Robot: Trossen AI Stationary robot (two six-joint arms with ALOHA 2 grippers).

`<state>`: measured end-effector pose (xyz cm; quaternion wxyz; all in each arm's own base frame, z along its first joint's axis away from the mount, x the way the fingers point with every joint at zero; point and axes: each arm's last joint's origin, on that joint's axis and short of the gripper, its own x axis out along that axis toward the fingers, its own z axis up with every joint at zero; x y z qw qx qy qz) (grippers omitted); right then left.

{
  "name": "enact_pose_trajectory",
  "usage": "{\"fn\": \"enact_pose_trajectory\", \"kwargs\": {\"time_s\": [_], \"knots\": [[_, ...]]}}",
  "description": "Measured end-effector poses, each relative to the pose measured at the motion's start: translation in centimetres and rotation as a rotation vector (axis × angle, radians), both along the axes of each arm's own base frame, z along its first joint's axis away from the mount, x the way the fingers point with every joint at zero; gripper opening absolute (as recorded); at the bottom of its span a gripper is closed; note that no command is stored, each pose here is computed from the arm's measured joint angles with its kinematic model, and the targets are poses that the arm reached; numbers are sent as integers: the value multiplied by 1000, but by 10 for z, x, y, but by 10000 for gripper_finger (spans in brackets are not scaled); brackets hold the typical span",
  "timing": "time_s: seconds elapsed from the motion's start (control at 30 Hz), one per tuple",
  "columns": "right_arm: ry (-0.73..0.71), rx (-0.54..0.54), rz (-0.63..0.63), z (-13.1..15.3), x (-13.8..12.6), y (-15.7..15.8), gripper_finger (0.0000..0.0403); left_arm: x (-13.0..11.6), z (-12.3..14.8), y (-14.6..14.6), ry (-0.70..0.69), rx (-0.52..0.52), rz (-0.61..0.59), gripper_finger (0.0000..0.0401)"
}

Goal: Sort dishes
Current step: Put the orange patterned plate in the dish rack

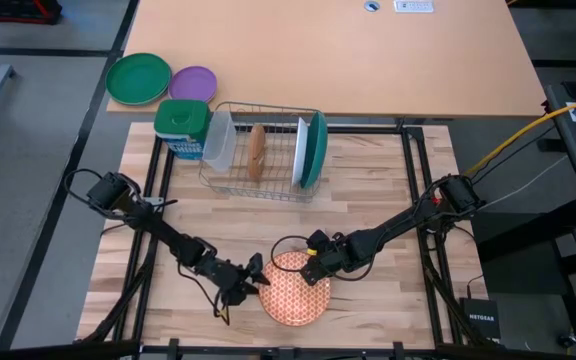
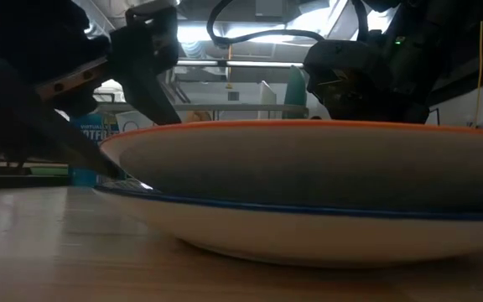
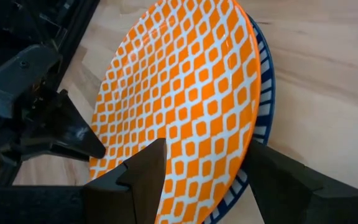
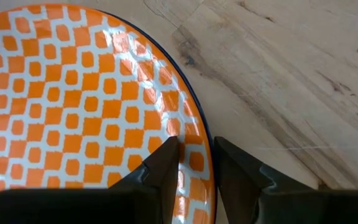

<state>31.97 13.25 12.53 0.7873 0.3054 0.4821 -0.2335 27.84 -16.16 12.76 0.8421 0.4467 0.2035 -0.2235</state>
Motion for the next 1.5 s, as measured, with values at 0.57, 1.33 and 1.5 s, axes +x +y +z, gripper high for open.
{"fn": "enact_pose_trajectory", "kwargs": {"time_s": [0.57, 1.33, 1.5], "knots": [[-17, 2, -2, 1, 1, 0, 104, 6, -13, 3, 4, 25, -2, 201], [-34, -52, 67, 19, 15, 6, 104, 3, -16, -1, 29, 16, -97, 9], [-11, -94, 72, 34, 20, 7, 103, 3, -12, -7, -18, -27, -80, 6]]}}
